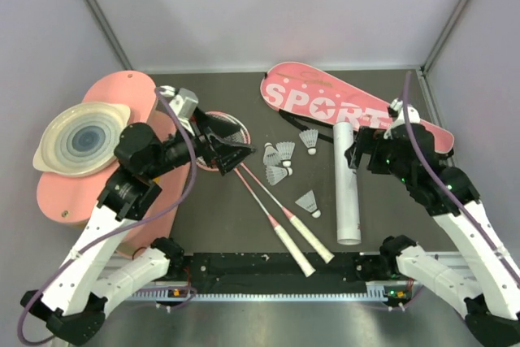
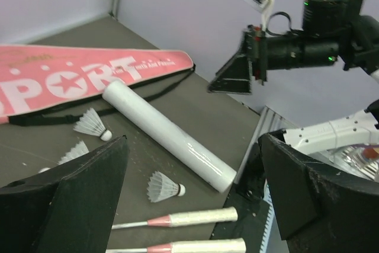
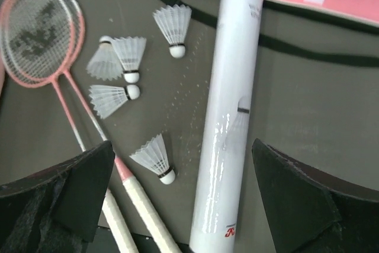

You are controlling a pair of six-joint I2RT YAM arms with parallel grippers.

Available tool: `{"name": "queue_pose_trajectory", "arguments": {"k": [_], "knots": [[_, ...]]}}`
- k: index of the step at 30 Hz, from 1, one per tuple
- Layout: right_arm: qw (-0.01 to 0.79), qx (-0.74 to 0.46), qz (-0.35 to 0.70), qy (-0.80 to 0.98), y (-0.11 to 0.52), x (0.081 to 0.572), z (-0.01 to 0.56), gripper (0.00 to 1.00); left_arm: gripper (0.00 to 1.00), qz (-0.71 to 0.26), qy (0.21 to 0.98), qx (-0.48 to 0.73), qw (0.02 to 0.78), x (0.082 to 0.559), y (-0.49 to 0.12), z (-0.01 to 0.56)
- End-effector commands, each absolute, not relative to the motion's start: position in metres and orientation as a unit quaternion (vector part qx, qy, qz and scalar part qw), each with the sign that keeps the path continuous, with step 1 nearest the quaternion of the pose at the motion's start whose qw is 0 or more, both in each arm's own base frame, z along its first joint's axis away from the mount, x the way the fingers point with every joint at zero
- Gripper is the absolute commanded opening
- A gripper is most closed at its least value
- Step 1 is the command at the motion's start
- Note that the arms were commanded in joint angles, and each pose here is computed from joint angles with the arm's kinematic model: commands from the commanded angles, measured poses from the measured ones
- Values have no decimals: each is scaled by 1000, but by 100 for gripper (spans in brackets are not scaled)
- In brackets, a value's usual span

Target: Pack up the badminton gear

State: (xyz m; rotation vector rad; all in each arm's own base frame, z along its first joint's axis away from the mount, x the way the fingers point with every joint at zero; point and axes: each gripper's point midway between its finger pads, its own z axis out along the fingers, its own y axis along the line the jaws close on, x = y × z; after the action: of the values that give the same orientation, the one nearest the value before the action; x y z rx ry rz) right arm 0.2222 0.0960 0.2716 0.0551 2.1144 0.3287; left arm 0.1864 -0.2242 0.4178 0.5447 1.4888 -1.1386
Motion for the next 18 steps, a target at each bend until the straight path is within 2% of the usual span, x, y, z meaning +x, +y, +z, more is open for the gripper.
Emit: {"name": "queue_pose_trajectory", "arguments": {"k": [1,9,18], "knots": [[413,95,142,894,91,233,235,99,96,-489,632,232,554,182,-238,408],[277,116,99,949,89,244,142,99,96,-494,669,247,497,167,-258,361],[241,109,81,961,93,257,94,99,96,-522,693,211,451,155,-269,332]]}}
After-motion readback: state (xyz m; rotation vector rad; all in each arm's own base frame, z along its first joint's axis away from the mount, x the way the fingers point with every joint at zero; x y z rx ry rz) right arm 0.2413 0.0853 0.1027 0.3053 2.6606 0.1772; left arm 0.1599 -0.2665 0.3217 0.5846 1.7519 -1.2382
